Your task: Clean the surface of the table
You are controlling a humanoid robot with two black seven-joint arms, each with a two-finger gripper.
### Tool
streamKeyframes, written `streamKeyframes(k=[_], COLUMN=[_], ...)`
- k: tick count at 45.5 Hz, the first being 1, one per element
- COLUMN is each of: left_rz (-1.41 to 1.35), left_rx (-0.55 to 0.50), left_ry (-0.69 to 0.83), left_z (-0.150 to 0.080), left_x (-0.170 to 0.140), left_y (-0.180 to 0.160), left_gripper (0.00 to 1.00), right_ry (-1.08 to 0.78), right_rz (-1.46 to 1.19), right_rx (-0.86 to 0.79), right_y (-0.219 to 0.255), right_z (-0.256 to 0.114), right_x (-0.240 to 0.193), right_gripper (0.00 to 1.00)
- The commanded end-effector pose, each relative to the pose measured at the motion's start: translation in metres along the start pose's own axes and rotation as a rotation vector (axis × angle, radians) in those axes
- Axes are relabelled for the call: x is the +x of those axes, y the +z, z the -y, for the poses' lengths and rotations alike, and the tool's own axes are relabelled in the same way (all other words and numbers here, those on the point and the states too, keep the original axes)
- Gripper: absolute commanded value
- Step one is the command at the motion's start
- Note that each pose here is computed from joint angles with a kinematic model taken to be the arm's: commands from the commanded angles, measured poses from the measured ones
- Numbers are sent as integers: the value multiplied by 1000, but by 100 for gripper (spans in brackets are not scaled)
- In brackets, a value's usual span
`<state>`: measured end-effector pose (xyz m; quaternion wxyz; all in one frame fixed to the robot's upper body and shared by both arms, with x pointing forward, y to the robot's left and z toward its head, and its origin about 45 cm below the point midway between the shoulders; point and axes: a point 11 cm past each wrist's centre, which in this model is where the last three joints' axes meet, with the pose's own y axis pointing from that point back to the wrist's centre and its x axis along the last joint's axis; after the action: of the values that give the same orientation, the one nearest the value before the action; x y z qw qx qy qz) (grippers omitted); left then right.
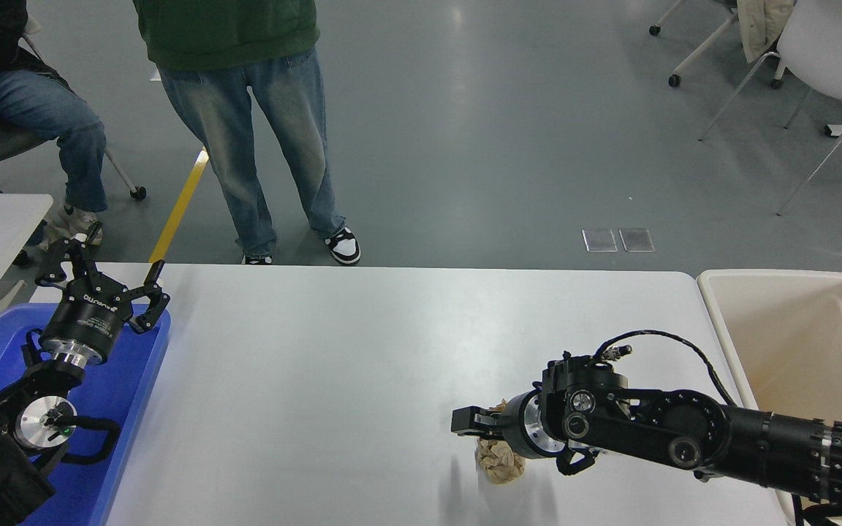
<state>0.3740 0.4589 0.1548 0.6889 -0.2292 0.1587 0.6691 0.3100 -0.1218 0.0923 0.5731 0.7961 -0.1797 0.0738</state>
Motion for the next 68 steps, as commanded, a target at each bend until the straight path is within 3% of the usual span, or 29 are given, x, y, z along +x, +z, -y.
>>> streamKeyframes(k=[1, 12, 17, 21, 28, 39, 48, 53, 54, 55, 58, 61, 63, 66, 68], left_rz=[0, 0, 0, 0, 0, -1, 0, 0, -1, 0, 0, -1, -1, 0, -1], left_rx=[0, -1, 0, 0, 0, 0, 0, 0, 0, -1, 0, 0, 0, 0, 0], left_ry=[0, 1, 0, 0, 0, -1, 0, 0, -1, 1, 0, -1, -1, 0, -1], left_z=[0, 0, 0, 0, 0, 0, 0, 0, 0, 0, 0, 0, 0, 0, 0], left_x=[0, 0, 0, 0, 0, 0, 0, 0, 0, 0, 0, 0, 0, 0, 0], left_y=[0, 0, 0, 0, 0, 0, 0, 0, 0, 0, 0, 0, 0, 0, 0], left_gripper=[100, 100, 100, 100, 100, 100, 100, 100, 100, 100, 100, 100, 100, 100, 100], right_ry=[11, 37, 50, 63, 56, 22, 7, 15, 15, 14, 9, -4, -6, -6, -7], right_rz=[-26, -68, -93, -117, -114, -112, -120, -126, -123, -121, -119, -115, -119, -117, -118], right_rx=[-31, -35, -32, -32, -30, -19, -19, -15, -13, -11, -13, -8, -8, -7, -6], right_y=[9, 10, 10, 10, 10, 6, 7, 2, 2, 2, 2, 1, 1, 1, 1], right_z=[5, 6, 7, 7, 8, 10, 10, 12, 12, 13, 13, 13, 14, 13, 14], right_x=[-1, 0, 0, 1, -1, -12, -16, -17, -18, -19, -20, -22, -23, -23, -23], right_gripper=[100, 100, 89, 87, 88, 99, 97, 85, 77, 61, 54, 28, 26, 7, 2])
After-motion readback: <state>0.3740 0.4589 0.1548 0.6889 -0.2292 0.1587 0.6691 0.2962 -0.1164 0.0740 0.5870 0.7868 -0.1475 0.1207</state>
